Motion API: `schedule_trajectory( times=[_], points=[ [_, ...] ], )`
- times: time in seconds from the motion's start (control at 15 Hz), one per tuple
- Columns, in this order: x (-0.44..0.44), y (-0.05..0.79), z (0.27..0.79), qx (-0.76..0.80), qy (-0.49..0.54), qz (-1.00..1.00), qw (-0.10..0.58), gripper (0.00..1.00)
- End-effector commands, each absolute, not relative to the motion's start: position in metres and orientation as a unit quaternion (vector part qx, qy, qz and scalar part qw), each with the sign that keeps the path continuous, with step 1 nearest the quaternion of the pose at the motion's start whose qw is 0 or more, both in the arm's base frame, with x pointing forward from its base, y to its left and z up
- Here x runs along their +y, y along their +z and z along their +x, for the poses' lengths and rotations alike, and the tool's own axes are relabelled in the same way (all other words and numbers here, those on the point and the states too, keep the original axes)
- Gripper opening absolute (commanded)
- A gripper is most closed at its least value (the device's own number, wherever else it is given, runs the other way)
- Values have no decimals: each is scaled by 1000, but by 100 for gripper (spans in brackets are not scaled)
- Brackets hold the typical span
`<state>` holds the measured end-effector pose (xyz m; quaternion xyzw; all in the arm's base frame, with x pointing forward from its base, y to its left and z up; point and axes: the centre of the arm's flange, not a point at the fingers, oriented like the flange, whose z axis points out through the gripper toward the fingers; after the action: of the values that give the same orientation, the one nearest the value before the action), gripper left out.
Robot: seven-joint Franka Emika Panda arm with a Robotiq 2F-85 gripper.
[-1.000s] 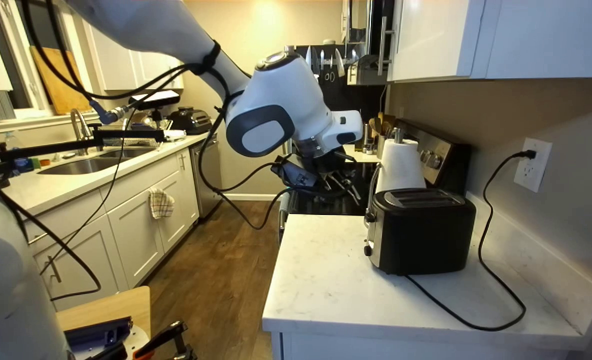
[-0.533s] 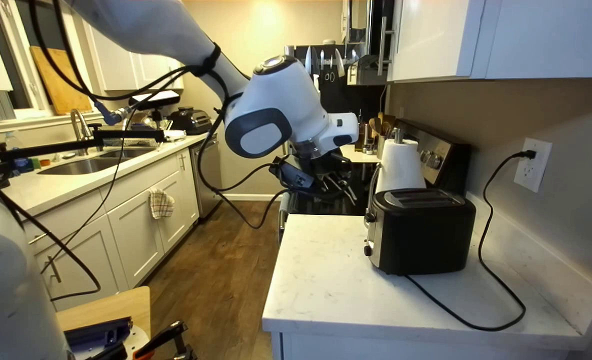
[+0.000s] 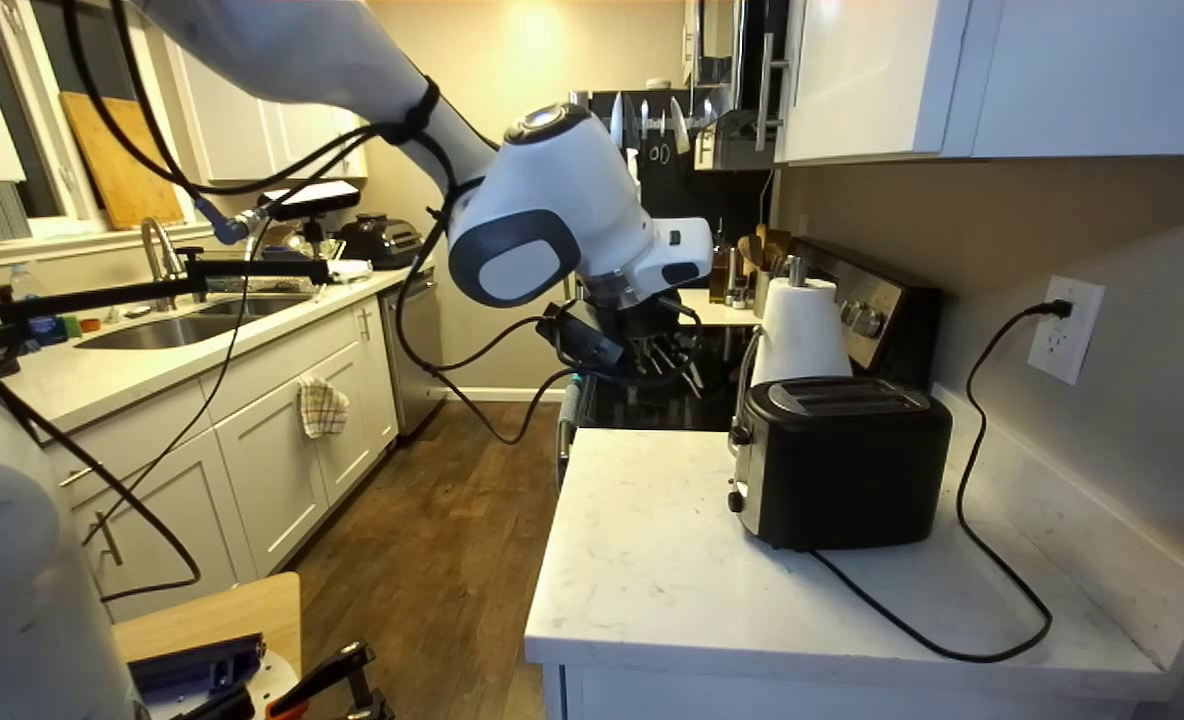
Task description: Push down the toaster lever
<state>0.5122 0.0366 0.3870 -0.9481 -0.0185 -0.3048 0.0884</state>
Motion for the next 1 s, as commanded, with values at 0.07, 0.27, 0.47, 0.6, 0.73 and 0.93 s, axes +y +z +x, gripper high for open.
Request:
schedule_trajectory(
  times=[0.07, 0.27, 0.47, 0.6, 0.73, 0.93],
  points=[
    [31, 379, 526, 5, -322, -942, 94, 34],
    [23, 371, 538, 33, -323, -942, 82, 15],
    [17, 355, 552, 48, -319, -944, 70, 1],
    [16, 344, 559, 61, -315, -945, 68, 0],
    [19, 335, 565, 76, -316, -943, 66, 0],
    [21, 327, 573, 101, -327, -938, 57, 0]
  ],
)
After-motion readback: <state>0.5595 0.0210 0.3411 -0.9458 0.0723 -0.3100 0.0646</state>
